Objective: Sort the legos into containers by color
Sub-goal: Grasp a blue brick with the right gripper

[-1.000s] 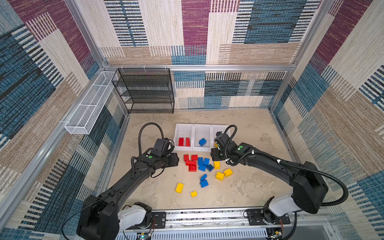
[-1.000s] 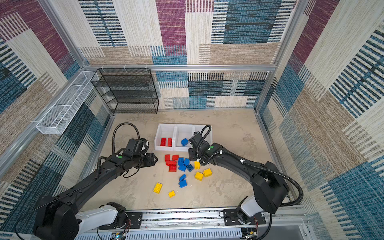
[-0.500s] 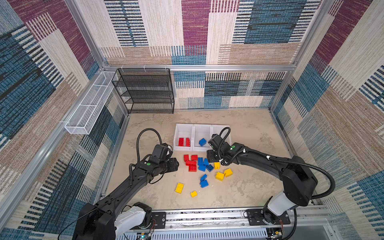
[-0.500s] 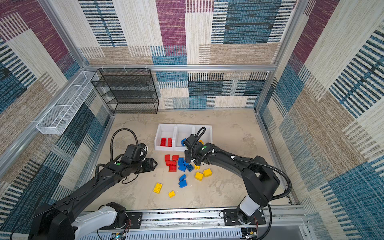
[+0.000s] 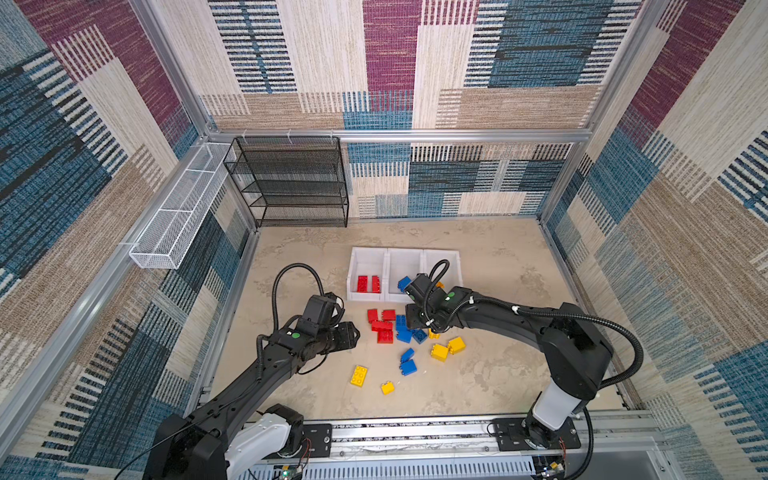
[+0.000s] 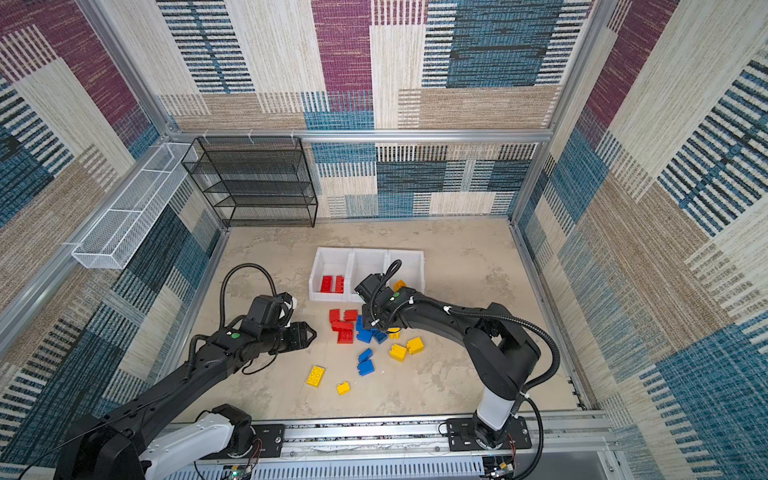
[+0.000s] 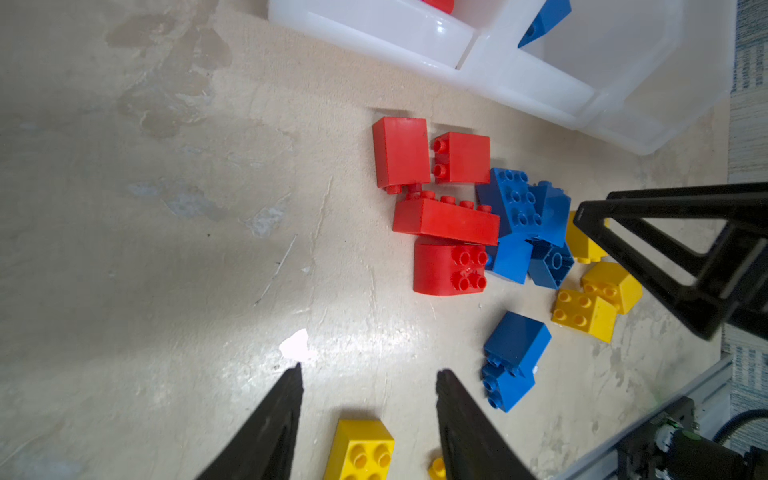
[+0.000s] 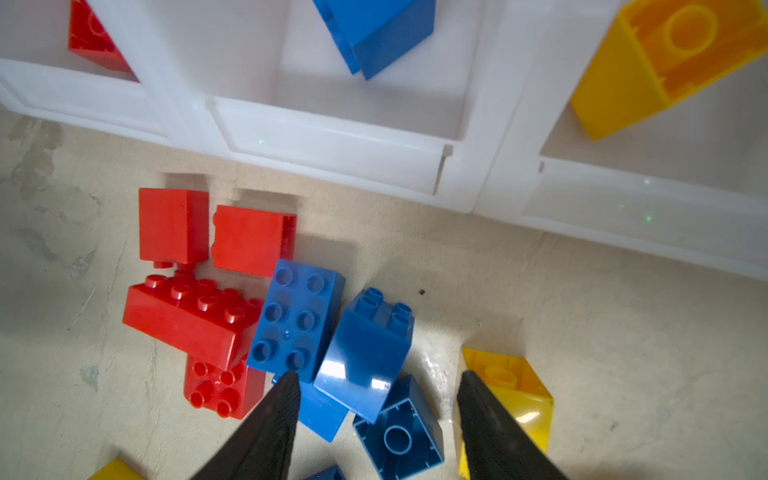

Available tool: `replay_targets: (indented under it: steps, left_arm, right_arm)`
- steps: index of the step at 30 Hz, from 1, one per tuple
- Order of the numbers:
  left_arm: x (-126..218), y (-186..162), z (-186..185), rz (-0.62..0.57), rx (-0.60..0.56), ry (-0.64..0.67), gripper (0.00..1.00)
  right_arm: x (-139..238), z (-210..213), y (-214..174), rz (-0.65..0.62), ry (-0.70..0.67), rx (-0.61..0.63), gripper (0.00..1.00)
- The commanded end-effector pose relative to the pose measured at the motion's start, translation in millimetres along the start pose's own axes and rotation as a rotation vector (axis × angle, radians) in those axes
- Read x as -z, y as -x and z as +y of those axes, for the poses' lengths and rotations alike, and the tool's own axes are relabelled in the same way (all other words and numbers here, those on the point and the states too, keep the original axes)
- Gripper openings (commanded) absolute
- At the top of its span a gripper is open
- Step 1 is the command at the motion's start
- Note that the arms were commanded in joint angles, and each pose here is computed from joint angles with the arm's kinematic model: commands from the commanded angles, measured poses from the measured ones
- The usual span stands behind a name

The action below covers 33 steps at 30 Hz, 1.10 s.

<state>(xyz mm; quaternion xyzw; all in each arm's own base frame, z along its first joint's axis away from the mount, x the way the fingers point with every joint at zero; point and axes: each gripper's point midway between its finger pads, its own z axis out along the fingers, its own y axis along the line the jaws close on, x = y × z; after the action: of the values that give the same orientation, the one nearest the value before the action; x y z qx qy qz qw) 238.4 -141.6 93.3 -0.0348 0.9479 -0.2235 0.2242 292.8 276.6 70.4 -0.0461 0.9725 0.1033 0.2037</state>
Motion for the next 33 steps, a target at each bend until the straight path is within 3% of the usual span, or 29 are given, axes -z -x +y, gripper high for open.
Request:
replay_targets:
  steps: [1,33]
  left_arm:
    - [1.6,-3.8,-2.6,0.011,0.008,-0.021,0.55]
    - [6.8,-24.6,0.5,0.027,0.017,-0.047,0.55]
  right_arm:
    - [-5.3,5.9,-1.4,0.008,0.025,-0.038,0.62]
    - [-22.6,-1.3,-6.8,0.016,-0.018,-0.070,0.35]
